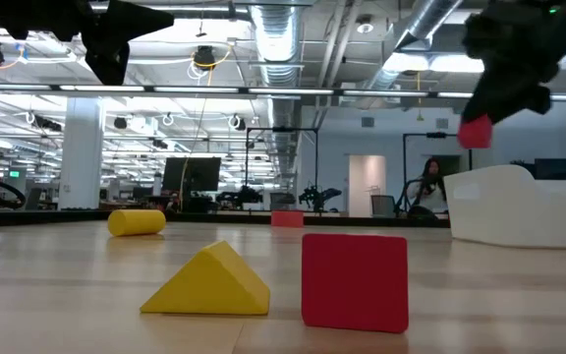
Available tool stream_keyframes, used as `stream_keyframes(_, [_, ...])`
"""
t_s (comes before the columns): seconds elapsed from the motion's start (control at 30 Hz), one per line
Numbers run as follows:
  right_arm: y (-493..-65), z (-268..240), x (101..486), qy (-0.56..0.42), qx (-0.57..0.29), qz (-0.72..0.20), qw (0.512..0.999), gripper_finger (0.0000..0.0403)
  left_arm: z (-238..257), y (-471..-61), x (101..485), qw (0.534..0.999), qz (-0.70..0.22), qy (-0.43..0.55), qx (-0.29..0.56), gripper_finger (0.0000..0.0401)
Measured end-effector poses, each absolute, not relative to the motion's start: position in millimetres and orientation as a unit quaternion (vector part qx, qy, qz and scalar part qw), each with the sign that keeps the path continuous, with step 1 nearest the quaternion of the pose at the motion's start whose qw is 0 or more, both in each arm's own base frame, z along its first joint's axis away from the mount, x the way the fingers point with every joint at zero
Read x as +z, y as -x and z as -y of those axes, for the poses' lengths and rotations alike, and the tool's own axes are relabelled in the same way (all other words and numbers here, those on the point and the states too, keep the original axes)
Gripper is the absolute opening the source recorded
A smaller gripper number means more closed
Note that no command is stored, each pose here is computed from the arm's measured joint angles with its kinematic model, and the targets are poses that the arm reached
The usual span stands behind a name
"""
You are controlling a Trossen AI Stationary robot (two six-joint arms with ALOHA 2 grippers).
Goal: Sort & place blocks by color
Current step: Put the top red block into the white bin, then put the bottom yellow block into the gray bin
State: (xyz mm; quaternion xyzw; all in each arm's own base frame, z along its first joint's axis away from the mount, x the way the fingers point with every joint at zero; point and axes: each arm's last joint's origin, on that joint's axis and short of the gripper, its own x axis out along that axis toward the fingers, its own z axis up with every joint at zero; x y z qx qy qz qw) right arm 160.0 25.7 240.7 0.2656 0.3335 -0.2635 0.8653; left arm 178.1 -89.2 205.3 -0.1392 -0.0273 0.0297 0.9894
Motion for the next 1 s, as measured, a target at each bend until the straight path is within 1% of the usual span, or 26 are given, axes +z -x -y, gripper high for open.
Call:
stream_keyframes(0.1, [-152.3, -37.5, 234.5, -0.264, -0.287, -0.349, 0.852, 0.0116, 89.2, -178.1, 205.4, 0.989, 0.027, 0.14, 0.03, 0.0152])
stream_keyframes(0.23, [-146.1, -42.5, 222.4, -0.256, -0.345, -0.376, 0.821, 0.0124, 89.2, -178.1, 205.5, 0.989, 0.028, 0.14, 0.03, 0.0153])
stream_keyframes(0.33, [-147.9, -43.6, 214.5, -0.254, -0.375, -0.393, 0.8, 0.0137, 89.2, -178.1, 205.5, 0.989, 0.028, 0.141, 0.03, 0.0153])
stream_keyframes(0.4, [-152.0, -45.0, 211.4, -0.259, -0.381, -0.391, 0.797, 0.015, 89.2, -178.1, 205.5, 0.989, 0.028, 0.144, 0.03, 0.0153])
stream_keyframes(0.63, [-159.2, -47.9, 208.9, -0.27, -0.377, -0.382, 0.799, 0.0215, 89.2, -178.1, 205.5, 0.989, 0.028, 0.144, 0.03, 0.0153])
stream_keyframes(0.73, [-158.3, -47.6, 210.3, -0.273, -0.374, -0.38, 0.801, 0.0236, 89.2, -178.1, 205.5, 0.989, 0.028, 0.144, 0.03, 0.0153])
stream_keyframes(0.87, [-162.2, -49.1, 219.2, -0.279, -0.36, -0.368, 0.811, 0.0244, 89.2, -178.1, 205.4, 0.989, 0.028, 0.144, 0.03, 0.0153])
stream_keyframes(0.93, [-171.9, -52.4, 230.8, -0.302, -0.339, -0.328, 0.828, 0.0244, 89.2, -178.1, 205.3, 0.989, 0.027, 0.143, 0.03, 0.0153])
stream_keyframes(1.0, [-185.9, -57.4, 247.0, -0.323, -0.302, -0.27, 0.855, 0.0243, 89.2, -178.1, 205.3, 0.989, 0.027, 0.143, 0.03, 0.0153])
